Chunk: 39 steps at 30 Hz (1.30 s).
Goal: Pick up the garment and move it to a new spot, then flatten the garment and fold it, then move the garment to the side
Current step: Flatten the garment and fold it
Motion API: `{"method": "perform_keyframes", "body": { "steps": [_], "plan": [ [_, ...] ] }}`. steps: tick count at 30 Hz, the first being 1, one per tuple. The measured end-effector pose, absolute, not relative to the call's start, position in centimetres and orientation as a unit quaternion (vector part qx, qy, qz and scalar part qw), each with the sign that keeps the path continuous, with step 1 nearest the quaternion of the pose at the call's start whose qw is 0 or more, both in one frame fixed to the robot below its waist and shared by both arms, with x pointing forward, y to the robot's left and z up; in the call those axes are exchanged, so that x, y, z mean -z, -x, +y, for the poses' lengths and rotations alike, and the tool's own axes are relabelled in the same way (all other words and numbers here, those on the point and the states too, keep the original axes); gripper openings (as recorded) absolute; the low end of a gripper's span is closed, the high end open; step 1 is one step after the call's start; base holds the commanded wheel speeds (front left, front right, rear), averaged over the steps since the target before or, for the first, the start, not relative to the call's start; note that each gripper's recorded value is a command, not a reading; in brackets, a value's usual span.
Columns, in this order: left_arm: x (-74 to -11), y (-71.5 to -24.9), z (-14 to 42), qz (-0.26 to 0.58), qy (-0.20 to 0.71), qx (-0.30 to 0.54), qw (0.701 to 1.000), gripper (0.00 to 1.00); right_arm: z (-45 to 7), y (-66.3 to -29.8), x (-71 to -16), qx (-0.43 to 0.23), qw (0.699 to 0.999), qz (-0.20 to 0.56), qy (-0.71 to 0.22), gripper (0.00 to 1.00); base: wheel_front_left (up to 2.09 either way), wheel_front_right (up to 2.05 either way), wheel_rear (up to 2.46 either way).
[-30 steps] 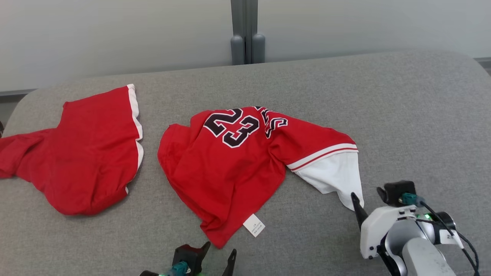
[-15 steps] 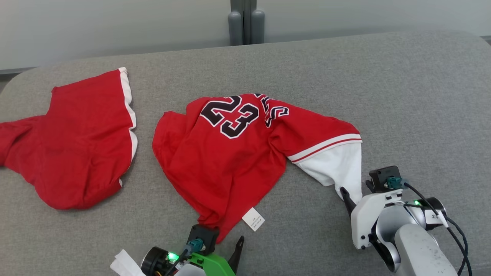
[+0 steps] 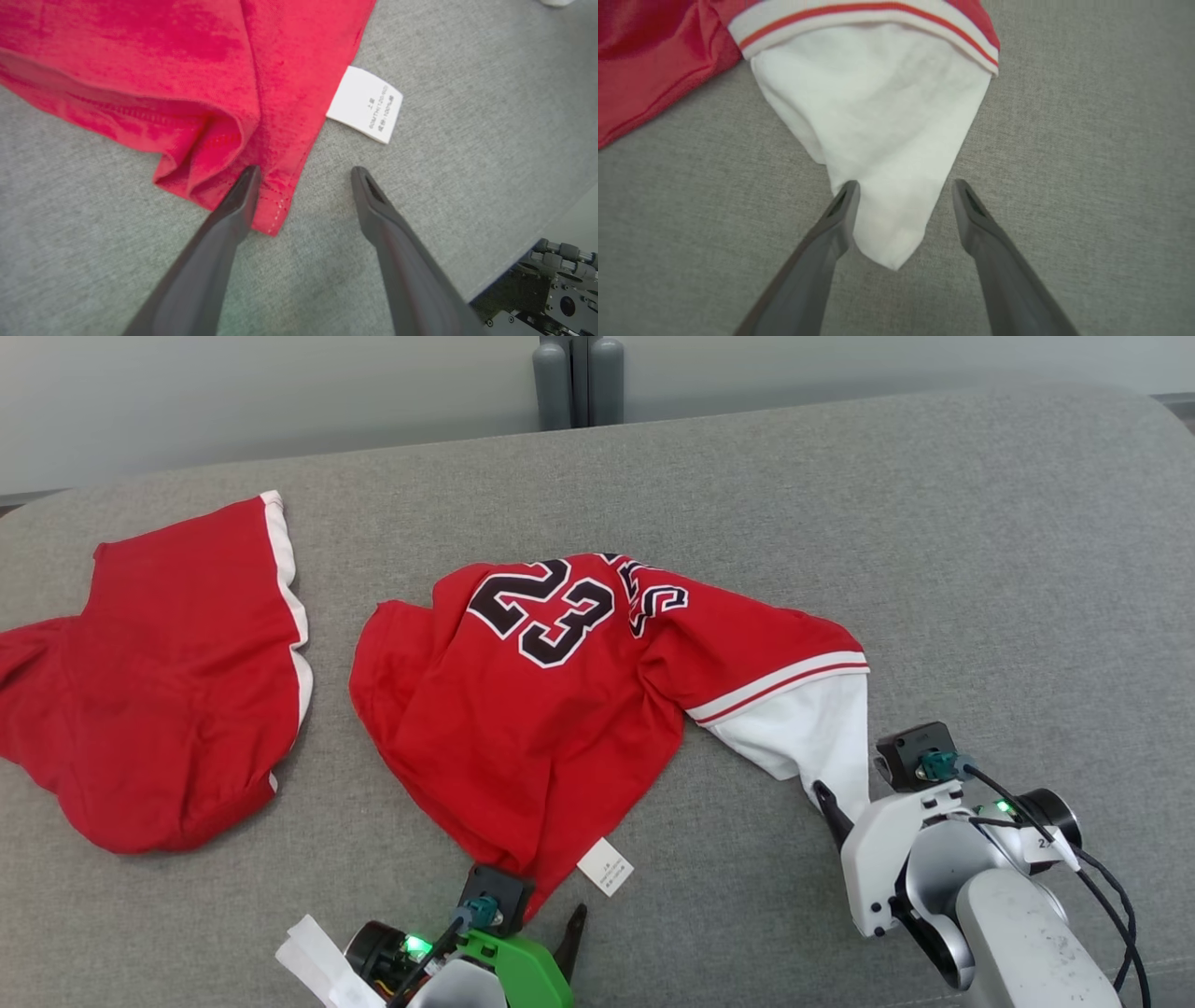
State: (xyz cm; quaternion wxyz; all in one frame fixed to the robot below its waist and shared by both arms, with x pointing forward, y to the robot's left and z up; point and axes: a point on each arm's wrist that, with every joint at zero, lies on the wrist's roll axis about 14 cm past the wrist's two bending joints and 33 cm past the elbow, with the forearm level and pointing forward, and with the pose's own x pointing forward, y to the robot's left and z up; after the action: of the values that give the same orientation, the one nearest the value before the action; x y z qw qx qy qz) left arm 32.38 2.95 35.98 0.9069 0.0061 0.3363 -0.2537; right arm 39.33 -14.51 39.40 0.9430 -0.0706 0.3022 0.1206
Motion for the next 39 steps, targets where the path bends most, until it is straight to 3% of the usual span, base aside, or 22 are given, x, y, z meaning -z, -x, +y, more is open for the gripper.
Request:
{"method": "perform_keyframes", "body": {
  "steps": [15,19,21,22,23,24,25,26,33,39],
  "plan": [
    [-35.7,-32.5,4.3,0.363,-0.013,0.242,0.900,1.00,-14.1,-38.1,-37.3,-0.141,0.917,0.365,0.075,1.00,0.00,0.00,0.00],
    [-35.5,-32.5,5.0,0.370,-0.020,0.238,0.898,0.67,-14.1,-38.0,-36.9,-0.145,0.913,0.374,0.080,1.00,0.00,0.00,0.00],
    [-35.4,-32.6,5.2,0.374,-0.024,0.234,0.897,0.44,-14.0,-38.0,-36.8,-0.145,0.911,0.377,0.079,1.00,0.00,0.00,0.00],
    [-35.3,-32.6,5.3,0.376,-0.026,0.234,0.896,0.39,-14.0,-38.0,-36.7,-0.146,0.911,0.379,0.078,1.00,0.00,0.00,0.00],
    [-35.2,-32.6,5.4,0.377,-0.027,0.234,0.896,0.29,-14.0,-38.0,-36.6,-0.145,0.910,0.381,0.077,0.97,0.00,0.00,0.00],
    [-35.1,-32.6,5.4,0.379,-0.029,0.233,0.895,0.16,-14.0,-38.0,-36.6,-0.145,0.909,0.383,0.076,0.57,0.00,0.00,0.00],
    [-35.1,-32.6,5.6,0.381,-0.031,0.231,0.895,0.00,-13.9,-38.0,-36.5,-0.144,0.909,0.385,0.072,0.23,0.00,0.00,0.00],
    [-35.0,-32.6,5.7,0.383,-0.033,0.230,0.894,0.00,-13.9,-38.0,-36.5,-0.144,0.909,0.385,0.069,0.00,0.00,0.00,0.00],
    [-36.1,-32.5,6.1,0.378,0.005,0.216,0.900,0.00,-13.5,-38.3,-38.1,-0.136,0.923,0.360,-0.001,0.00,0.00,0.00,0.00],
    [-40.7,-33.3,7.3,0.318,0.039,0.207,0.925,0.00,-16.7,-39.8,-44.8,-0.100,0.957,0.255,-0.099,0.00,0.00,0.00,0.00]
  ]
}}
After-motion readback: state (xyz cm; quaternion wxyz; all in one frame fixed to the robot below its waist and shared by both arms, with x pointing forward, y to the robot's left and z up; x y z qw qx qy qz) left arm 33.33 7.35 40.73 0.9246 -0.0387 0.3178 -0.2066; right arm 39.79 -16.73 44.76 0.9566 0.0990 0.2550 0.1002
